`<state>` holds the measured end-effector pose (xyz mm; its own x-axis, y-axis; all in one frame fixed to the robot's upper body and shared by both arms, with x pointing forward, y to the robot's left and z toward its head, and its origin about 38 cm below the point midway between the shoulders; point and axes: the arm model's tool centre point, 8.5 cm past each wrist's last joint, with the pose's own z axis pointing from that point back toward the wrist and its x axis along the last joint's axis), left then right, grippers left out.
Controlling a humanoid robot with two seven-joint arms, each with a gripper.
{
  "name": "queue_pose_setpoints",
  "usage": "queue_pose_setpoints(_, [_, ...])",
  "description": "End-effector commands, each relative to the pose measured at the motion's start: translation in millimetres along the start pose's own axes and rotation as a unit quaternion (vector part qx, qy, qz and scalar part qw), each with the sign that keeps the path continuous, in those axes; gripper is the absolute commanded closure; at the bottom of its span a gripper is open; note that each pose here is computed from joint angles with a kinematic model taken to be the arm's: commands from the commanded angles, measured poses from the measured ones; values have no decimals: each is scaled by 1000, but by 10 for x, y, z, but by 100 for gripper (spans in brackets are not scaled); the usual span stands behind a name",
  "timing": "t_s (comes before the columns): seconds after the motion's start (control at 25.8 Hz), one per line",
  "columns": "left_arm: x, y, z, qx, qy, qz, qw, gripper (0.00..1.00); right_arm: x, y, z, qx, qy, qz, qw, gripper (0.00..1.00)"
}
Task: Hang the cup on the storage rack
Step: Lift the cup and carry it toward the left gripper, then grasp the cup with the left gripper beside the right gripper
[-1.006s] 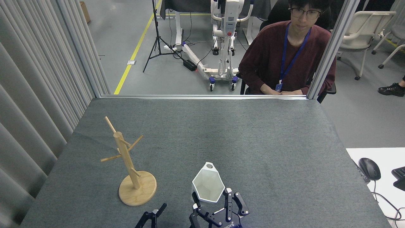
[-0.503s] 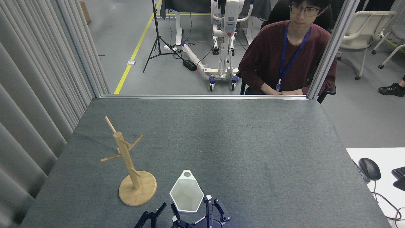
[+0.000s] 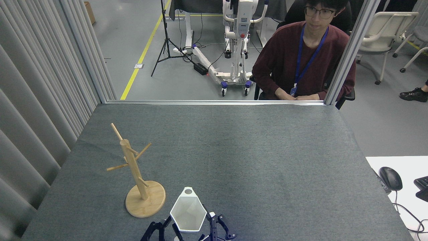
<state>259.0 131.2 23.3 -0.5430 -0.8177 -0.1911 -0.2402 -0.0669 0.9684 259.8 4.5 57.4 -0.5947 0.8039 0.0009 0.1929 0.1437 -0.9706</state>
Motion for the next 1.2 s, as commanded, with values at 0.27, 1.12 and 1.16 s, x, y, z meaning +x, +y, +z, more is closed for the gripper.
queue_pose_setpoints(0.27, [44, 16, -23, 1, -6, 3, 1000, 0, 177, 38, 29, 8, -23, -1, 1000, 49])
queue_pose_setpoints(1.12, [44, 82, -50, 10, -8, -1, 1000, 11, 313, 42, 68, 7, -41, 3, 999, 43])
queue_pose_setpoints(1.16, [43, 85, -51, 10, -8, -2, 1000, 17, 306, 38, 66, 7, -40, 4, 999, 43])
